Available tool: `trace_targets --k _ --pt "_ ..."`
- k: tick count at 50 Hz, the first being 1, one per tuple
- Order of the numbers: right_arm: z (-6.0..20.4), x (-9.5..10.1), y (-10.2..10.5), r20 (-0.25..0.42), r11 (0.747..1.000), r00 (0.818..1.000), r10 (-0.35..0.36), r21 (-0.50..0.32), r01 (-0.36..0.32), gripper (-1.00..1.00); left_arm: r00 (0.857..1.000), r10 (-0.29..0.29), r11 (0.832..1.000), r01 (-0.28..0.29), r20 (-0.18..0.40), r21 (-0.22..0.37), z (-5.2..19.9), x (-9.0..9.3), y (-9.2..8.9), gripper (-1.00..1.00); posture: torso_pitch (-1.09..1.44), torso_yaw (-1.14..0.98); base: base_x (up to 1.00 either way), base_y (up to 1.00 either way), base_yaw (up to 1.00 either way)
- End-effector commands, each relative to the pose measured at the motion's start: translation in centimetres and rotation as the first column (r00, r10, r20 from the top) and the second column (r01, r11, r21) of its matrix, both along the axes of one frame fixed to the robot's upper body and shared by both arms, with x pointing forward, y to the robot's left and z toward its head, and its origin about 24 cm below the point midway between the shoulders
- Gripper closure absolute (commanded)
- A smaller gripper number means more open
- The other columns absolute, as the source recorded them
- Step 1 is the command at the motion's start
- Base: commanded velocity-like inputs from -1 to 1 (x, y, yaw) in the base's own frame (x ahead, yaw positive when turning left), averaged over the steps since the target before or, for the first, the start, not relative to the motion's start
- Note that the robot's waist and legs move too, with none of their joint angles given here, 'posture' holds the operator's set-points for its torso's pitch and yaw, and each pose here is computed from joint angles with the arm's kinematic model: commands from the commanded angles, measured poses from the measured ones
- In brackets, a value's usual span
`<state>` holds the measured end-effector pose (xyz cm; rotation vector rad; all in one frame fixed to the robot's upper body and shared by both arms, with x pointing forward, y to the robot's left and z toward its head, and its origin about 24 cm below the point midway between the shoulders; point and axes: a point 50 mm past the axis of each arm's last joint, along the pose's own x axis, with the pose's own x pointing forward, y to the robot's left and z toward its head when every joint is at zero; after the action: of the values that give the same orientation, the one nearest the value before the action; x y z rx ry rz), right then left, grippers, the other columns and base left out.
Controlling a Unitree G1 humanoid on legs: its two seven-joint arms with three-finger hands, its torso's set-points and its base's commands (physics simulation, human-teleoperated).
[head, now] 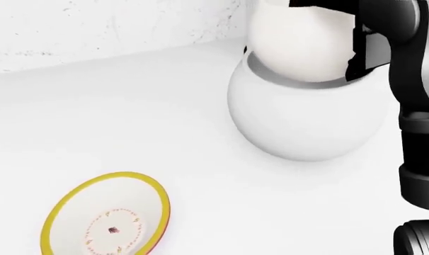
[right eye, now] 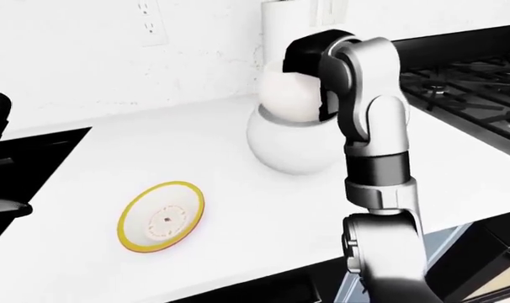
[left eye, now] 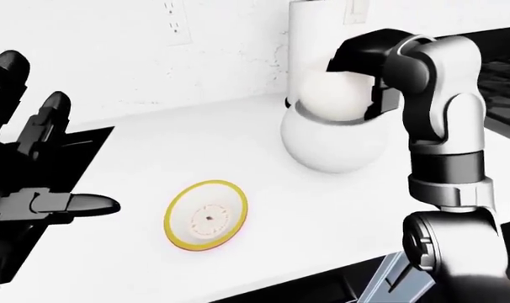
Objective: Stack the bowls from largest to smallest.
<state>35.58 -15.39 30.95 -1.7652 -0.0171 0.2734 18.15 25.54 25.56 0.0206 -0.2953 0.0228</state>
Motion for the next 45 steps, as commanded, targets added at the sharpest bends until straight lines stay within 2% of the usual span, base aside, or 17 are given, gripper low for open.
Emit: trace_targets --k 1,11,31,45 --pt "2.1 -0.8 0.1 0.090 1.000 0.996 0.009 0.002 -0.010 0.54 0.998 0.013 1.000 -0.014 0.060 0.018 1.1 -0.4 0.0 -1.00 -0.30 0.00 0.00 0.00 0.00" --pt "2.0 -1.1 0.0 0.090 1.000 0.996 0.007 0.007 -0.008 0.33 0.998 0.011 1.000 -0.013 0.062 0.018 0.9 -0.4 0.0 -1.00 -0.30 0.00 0.00 0.00 0.00" --pt "3.0 -2.0 -0.1 0.085 1.000 0.996 0.014 -0.007 -0.014 0.12 0.998 0.011 1.000 -0.012 0.067 0.016 1.3 -0.6 0.0 -1.00 -0.30 0.00 0.00 0.00 0.00" --pt "2.6 -2.2 0.0 0.071 1.000 0.997 0.017 -0.012 -0.016 -0.25 0.997 0.013 1.000 -0.014 0.070 0.011 1.4 -0.7 0.2 -1.00 -0.30 0.00 0.00 0.00 0.00"
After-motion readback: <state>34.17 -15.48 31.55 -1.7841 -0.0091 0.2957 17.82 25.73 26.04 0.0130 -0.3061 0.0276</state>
